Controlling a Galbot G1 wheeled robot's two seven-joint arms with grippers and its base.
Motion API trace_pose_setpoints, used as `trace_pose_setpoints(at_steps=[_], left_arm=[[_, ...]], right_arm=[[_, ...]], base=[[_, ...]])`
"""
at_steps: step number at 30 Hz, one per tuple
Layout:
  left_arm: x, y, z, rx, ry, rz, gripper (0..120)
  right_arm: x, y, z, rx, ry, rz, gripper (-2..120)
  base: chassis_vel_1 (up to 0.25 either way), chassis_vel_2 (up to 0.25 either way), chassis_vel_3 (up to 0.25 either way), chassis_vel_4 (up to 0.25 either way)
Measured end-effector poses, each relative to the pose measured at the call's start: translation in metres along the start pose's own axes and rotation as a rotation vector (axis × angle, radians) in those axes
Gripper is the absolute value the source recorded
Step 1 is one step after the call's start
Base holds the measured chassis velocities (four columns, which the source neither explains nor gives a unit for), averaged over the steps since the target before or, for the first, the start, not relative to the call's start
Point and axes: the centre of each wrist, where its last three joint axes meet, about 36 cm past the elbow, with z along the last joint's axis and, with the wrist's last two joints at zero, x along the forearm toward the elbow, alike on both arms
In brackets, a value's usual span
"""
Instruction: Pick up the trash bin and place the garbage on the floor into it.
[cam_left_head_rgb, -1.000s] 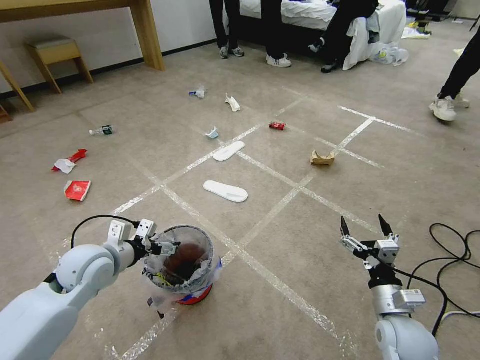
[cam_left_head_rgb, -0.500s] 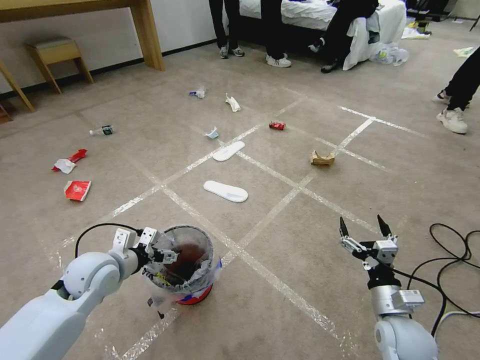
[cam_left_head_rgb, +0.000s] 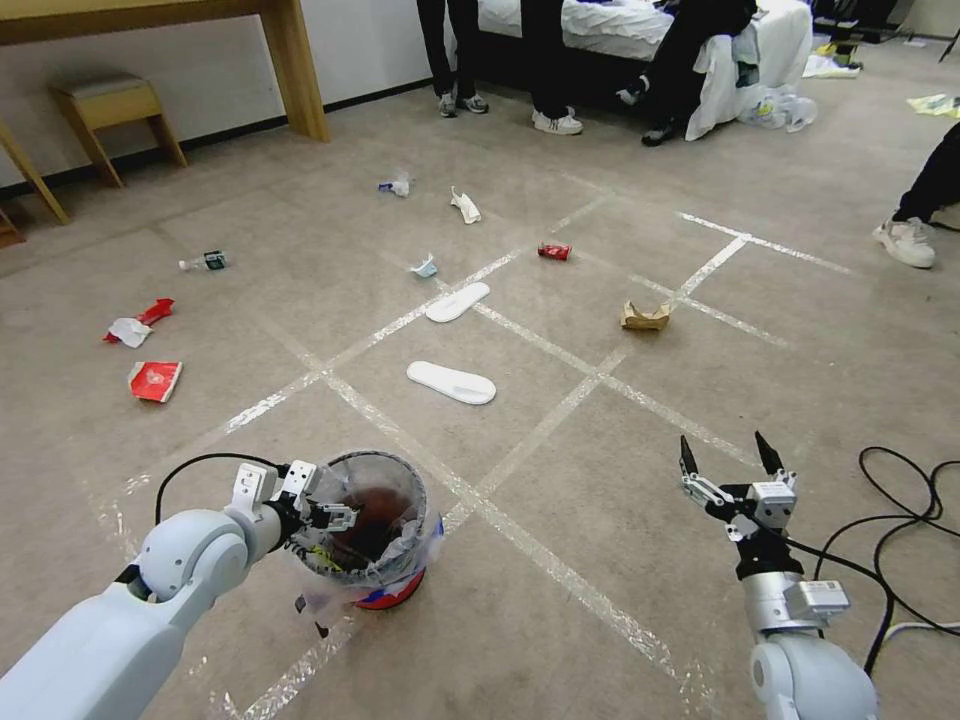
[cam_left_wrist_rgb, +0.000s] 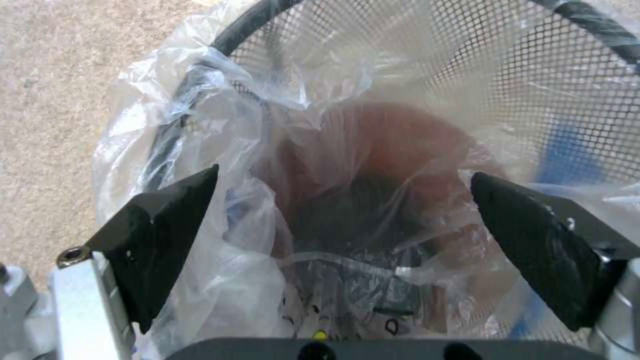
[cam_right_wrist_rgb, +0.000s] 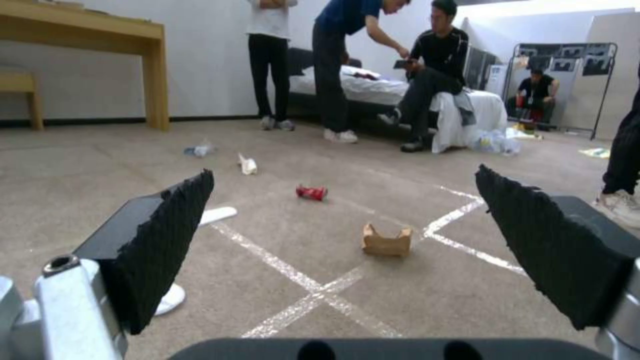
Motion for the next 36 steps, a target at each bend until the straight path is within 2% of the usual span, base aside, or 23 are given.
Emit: trace_pose_setpoints(at_steps=[14,28,31,33,35,36], left_arm=[[-0.025,0.013,0.014,0.023,0.02,-0.037,100],[-0.029,0.014,0.016,0.029,0.019,-0.039,99],[-0.028,0.009,0.016,0.027,0.013,-0.031,86],[-0.027,0.007,0.015,0.024,0.009,-0.027,81],[-0.027,0.007,0.015,0.023,0.008,-0.026,81],[-0.021,0.003,0.012,0.013,-0.004,-0.017,91]], right_arm=[[0.001,0.0,0.004,-0.002,0.01,-0.004,100],[0.001,0.002,0.006,-0.003,0.012,-0.009,100],[0.001,0.001,0.006,-0.002,0.013,-0.009,100],[0.001,0.001,0.007,-0.002,0.014,-0.009,100],[0.001,0.001,0.007,-0.002,0.014,-0.009,100],[0.002,0.001,0.008,-0.002,0.017,-0.01,100]], base=[[0.0,0.0,0.0,0.0],[0.0,0.0,0.0,0.0],[0.0,0.0,0.0,0.0],[0.0,0.0,0.0,0.0],[0.0,0.0,0.0,0.0],[0.0,0.0,0.0,0.0]])
